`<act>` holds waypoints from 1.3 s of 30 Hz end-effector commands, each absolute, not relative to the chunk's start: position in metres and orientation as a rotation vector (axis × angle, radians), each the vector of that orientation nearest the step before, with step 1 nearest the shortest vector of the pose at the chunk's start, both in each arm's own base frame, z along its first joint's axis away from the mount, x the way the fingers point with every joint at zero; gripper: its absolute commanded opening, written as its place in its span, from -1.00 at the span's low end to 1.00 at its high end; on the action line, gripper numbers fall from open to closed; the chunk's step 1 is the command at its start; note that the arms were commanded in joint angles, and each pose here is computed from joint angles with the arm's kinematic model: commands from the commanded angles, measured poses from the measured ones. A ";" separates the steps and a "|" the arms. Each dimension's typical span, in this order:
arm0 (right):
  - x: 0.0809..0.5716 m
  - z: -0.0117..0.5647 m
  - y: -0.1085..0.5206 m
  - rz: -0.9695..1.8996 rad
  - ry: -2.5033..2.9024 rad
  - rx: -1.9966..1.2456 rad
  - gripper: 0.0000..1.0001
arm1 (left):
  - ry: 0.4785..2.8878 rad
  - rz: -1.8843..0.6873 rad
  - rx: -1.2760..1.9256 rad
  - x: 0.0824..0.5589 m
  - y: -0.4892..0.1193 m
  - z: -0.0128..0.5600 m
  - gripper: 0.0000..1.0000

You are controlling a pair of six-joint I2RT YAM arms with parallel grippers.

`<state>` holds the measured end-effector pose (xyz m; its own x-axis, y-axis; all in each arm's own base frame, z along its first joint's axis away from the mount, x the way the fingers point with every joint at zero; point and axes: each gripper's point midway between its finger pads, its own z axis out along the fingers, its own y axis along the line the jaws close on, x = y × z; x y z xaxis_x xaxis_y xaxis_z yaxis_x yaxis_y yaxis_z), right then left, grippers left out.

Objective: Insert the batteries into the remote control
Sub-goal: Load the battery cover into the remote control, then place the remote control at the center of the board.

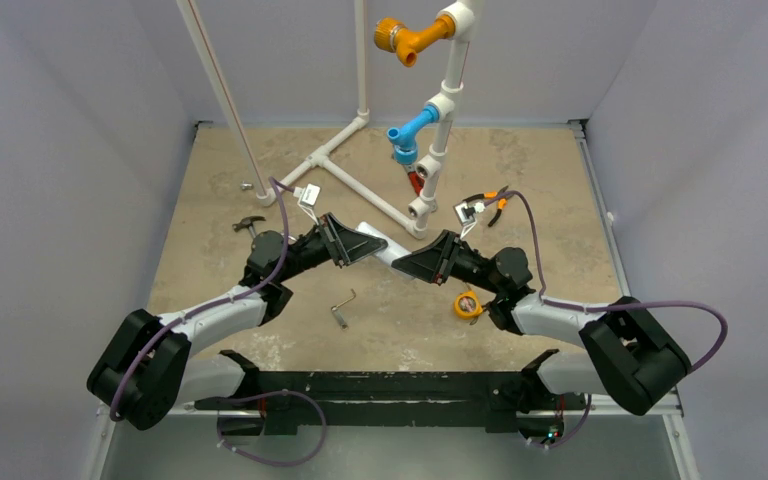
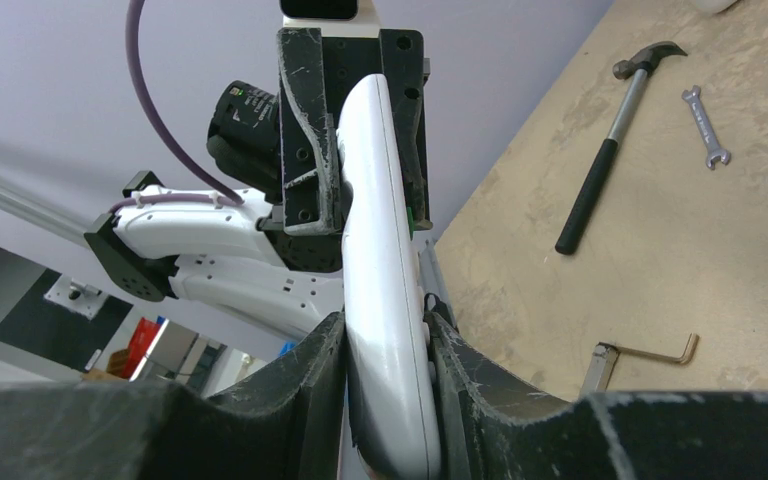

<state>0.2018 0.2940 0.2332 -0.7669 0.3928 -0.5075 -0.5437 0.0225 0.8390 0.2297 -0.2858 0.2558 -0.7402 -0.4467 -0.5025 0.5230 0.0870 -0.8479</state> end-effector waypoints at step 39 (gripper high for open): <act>0.231 0.147 0.256 0.717 1.644 -0.497 -1.00 | 1.913 -1.199 0.046 0.246 -0.242 0.225 0.81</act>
